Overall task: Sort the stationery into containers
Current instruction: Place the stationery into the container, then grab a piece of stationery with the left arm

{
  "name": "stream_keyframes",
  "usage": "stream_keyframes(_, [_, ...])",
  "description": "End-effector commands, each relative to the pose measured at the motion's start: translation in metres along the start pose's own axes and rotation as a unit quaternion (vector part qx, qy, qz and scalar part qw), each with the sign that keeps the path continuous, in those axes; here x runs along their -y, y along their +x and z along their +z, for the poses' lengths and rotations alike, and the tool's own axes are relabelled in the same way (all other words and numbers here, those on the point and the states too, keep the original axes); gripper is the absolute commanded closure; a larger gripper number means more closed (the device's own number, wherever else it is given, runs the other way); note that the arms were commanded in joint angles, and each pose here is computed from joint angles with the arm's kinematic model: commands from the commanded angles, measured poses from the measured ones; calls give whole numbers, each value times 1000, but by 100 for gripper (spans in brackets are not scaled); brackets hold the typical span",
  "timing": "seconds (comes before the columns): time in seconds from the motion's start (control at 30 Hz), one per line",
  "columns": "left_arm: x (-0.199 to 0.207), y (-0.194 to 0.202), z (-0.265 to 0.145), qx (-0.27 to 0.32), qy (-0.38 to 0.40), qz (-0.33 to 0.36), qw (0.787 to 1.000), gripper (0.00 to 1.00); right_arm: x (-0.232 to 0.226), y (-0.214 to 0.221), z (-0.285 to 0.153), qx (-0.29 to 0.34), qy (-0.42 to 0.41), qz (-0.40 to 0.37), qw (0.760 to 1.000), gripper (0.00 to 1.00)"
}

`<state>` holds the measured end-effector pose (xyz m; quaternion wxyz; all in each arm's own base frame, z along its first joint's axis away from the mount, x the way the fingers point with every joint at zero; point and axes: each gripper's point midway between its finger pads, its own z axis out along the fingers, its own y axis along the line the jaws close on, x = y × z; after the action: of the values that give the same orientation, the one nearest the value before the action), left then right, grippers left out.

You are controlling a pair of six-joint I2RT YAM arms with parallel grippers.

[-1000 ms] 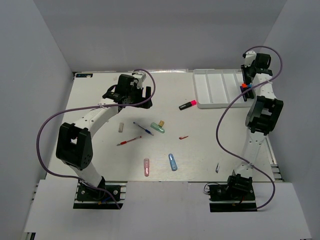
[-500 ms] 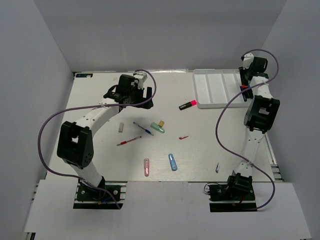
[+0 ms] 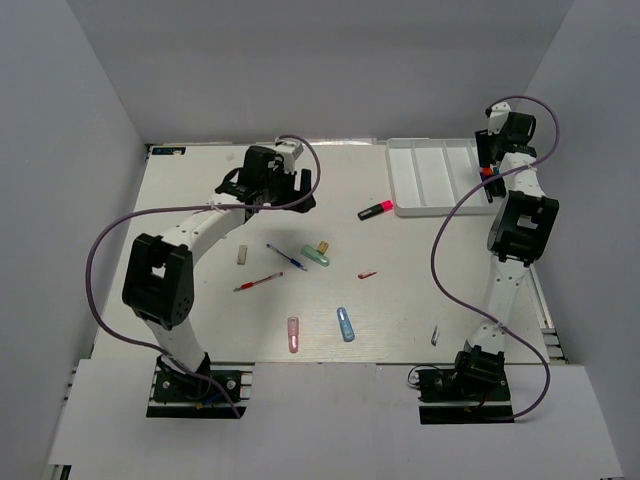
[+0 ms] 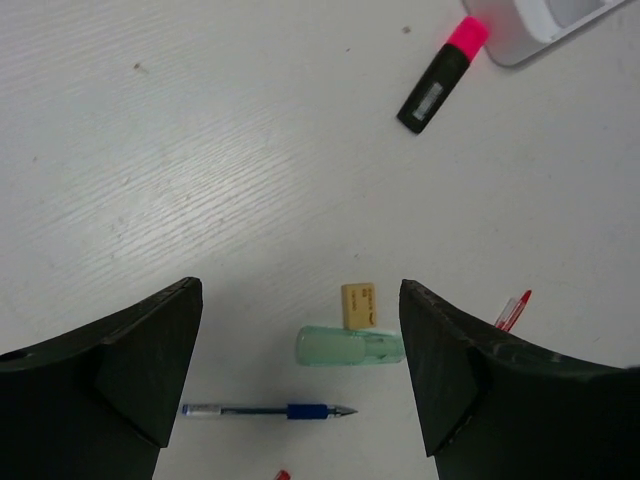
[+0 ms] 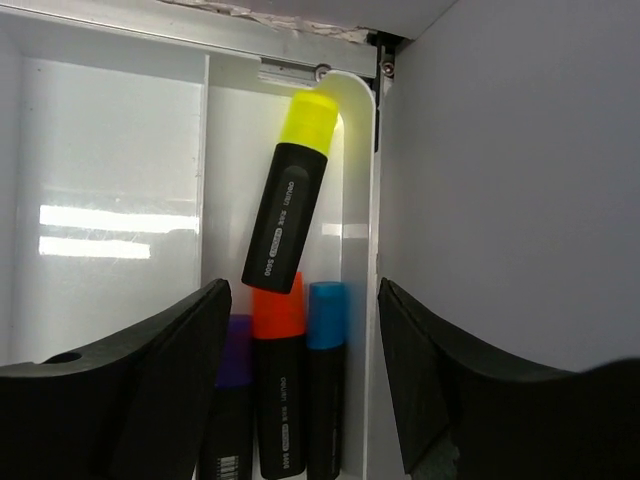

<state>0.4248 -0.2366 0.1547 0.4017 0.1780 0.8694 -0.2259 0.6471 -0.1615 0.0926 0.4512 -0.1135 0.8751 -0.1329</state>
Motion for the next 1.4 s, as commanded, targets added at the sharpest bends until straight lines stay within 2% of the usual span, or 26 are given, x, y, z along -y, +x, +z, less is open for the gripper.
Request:
stream_keyframes(0.0, [29,-46,2,70,71,38,994,13,18,-57,-37,64,16,25,997,34])
stream_keyframes(0.17, [60,-55,35,87,140,112,980,17,-2,-75,-93,68,-49,77,994,34])
stream_keyframes(0.23, [65,-42,58,73,151,153,974,17,-26,-73,-115,66,-122,83,987,32])
stream_keyframes(0.3, [67,-47,72,78,153,191,966,16,-47,-68,-145,66,-177,102,977,31])
stream_keyframes(0.33, [73,-42,79,74,161,202,963,16,-46,-77,-166,79,-181,110,974,31])
stream_keyframes(0.53, [93,-25,129,47,184,234,953,17,-63,-62,-217,49,-237,219,945,35])
stream_keyframes(0.7, [98,-13,162,36,182,236,954,19,-75,-52,-246,45,-269,251,929,37])
stream_keyframes(0.9, [109,18,185,1,190,268,944,20,-74,-46,-263,41,-278,260,924,36])
stream_keyframes(1.03, [104,34,197,-22,175,269,947,24,-72,-45,-268,43,-283,256,923,37])
stream_keyframes(1.1, [101,38,200,-26,168,264,949,28,-72,-44,-271,44,-285,256,922,37])
stream_keyframes(1.2, [104,42,200,-33,165,258,951,40,-75,-44,-280,53,-290,251,922,40])
stream_keyframes(1.23, [102,45,198,-38,161,255,953,50,-82,-36,-281,46,-297,258,918,40])
stream_keyframes(1.27, [98,45,198,-39,147,251,956,53,-83,-43,-289,66,-296,251,920,40])
stream_keyframes(1.3, [90,56,196,-51,131,238,961,54,-86,-42,-291,69,-298,252,918,40])
stream_keyframes(1.37, [82,38,180,-25,111,189,975,63,-95,-40,-302,81,-310,257,912,40])
